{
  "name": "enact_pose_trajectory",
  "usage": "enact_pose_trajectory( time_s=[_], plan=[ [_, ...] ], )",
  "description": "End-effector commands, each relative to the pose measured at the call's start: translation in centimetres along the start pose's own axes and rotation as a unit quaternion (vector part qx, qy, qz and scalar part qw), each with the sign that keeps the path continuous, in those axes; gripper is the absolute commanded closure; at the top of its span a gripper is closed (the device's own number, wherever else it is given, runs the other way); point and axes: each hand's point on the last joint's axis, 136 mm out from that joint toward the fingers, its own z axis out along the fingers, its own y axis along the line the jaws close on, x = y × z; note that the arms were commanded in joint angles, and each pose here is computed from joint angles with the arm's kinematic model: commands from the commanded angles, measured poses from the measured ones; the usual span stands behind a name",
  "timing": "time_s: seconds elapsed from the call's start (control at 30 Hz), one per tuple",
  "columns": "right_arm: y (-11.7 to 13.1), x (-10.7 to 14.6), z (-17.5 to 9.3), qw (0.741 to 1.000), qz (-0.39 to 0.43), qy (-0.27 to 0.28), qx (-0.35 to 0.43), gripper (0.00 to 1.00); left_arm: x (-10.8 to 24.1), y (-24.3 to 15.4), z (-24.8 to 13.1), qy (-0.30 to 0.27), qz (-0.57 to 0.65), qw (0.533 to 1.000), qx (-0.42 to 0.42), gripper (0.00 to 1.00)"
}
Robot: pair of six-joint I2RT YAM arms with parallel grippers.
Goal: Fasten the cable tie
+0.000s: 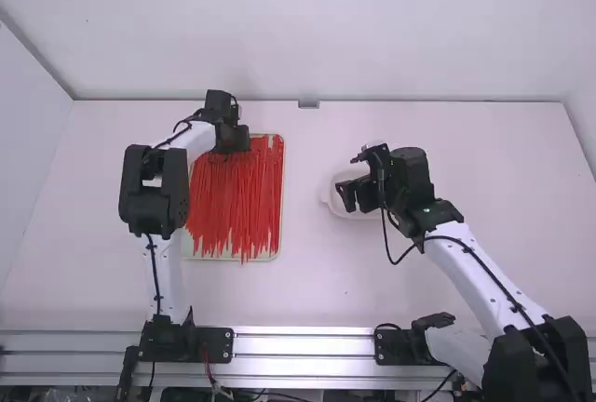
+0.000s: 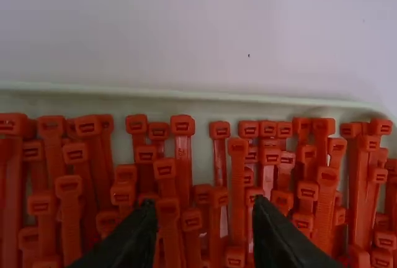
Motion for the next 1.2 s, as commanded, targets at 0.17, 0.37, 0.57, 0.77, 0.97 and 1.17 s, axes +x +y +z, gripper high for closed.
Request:
enact_pose_trajectory(
  time_s=[0.17, 0.37, 0.57, 0.77, 0.97, 1.17],
  plan=[
    [0.26, -1.42, -0.24, 1.000, -0.004, -0.012, -0.003, 0.01, 0.80, 0.19, 0.39, 0.010, -0.002, 1.000, -0.005, 0.73],
    [0.26, -1.41, -0.24, 1.000, -0.004, -0.012, -0.003, 0.01, 0.89, 0.21, 0.41, 0.012, -0.002, 1.000, -0.005, 0.69],
    [0.32, -1.41, -0.24, 1.000, -0.004, -0.012, -0.005, 0.01, 1.01, 0.24, 0.41, 0.014, -0.002, 1.000, -0.006, 0.69],
    [0.31, -1.40, -0.24, 1.000, -0.004, -0.012, -0.005, 0.01, 1.07, 0.29, 0.41, 0.015, -0.002, 1.000, -0.007, 0.69],
    [0.32, -1.40, -0.24, 1.000, -0.004, -0.012, -0.005, 0.01, 1.43, 0.75, 0.57, 0.017, -0.005, 1.000, -0.018, 0.68],
    [0.31, -1.39, -0.24, 1.000, -0.004, -0.012, -0.005, 0.01, 1.25, 0.72, 0.58, 0.014, -0.012, 1.000, -0.018, 0.68]
  ],
)
